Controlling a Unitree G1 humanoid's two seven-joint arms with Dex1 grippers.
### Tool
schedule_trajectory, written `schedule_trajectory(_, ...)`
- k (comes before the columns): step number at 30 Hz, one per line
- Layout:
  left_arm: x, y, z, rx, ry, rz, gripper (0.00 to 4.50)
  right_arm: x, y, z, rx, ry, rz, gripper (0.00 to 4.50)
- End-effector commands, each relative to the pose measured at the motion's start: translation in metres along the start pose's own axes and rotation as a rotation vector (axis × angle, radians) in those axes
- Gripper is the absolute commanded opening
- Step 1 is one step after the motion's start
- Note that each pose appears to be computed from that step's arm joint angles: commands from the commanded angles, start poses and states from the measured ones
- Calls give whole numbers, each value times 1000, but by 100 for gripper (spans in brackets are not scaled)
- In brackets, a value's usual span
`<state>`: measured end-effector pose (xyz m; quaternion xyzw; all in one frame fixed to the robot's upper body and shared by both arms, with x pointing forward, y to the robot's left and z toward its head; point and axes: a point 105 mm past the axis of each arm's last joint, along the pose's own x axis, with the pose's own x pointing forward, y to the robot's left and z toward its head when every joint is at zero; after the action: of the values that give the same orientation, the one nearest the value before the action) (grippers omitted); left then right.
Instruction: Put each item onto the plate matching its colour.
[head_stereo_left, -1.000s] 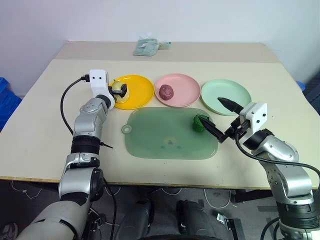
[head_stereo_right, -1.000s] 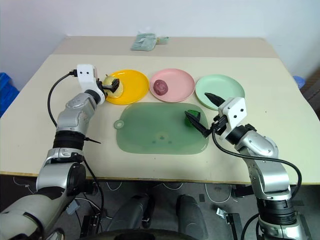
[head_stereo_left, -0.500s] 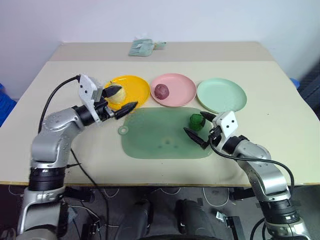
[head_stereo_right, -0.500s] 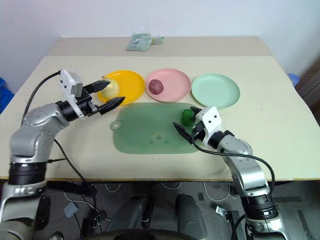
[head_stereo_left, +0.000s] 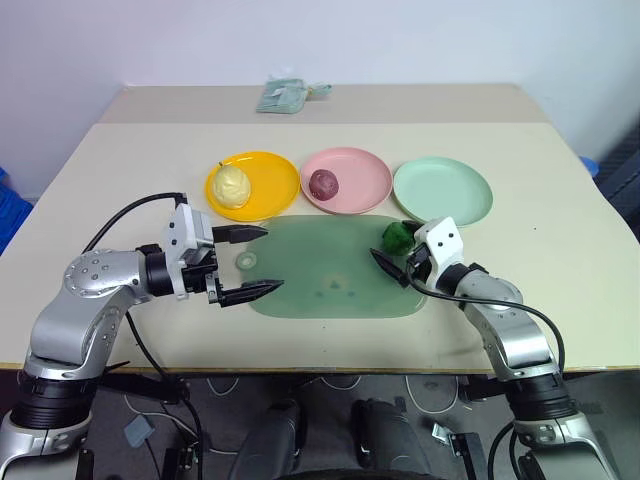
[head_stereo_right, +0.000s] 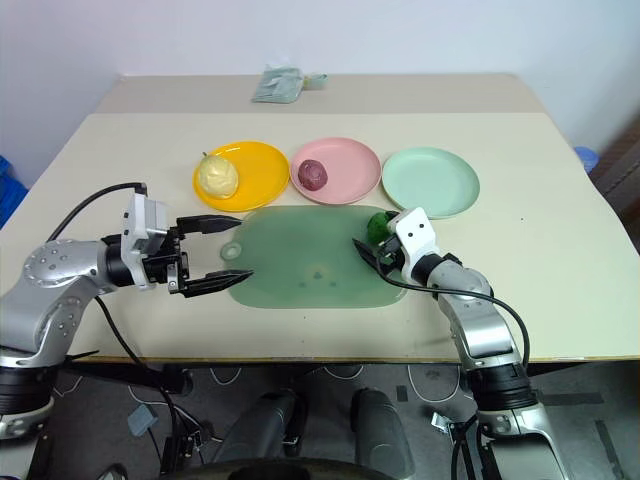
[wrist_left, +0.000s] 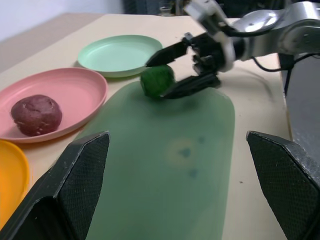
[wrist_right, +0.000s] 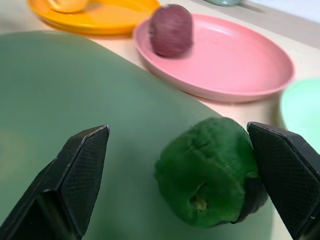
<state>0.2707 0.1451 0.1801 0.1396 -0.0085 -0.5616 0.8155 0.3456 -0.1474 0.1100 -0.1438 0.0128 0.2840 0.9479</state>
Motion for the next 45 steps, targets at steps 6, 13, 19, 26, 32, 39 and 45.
schedule_trajectory(6, 1, -1, -3, 43, -30, 49, 450, 3, -5, -9, -13, 34, -26, 136)
schedule_trajectory(13, -7, 4, -10, 25, -52, 104, 450, 10, -40, 48, -56, -137, -107, 136)
schedule_trajectory(19, -9, 11, -12, 14, -67, 151, 450, 34, -100, 75, -133, -169, -244, 136)
schedule_trajectory(26, -2, 23, -10, 10, -88, 236, 450, 55, -130, 44, -120, -14, -305, 252)
schedule_trajectory(32, 7, 30, -10, 11, -90, 270, 450, 58, -134, 39, -135, 10, -344, 445)
schedule_trajectory(39, 36, 44, -15, -7, -132, 287, 450, 49, -146, 64, -123, -106, -389, 445)
schedule_trajectory(45, 73, 67, -13, -27, -209, 339, 450, 27, -168, 75, -118, -156, -460, 445)
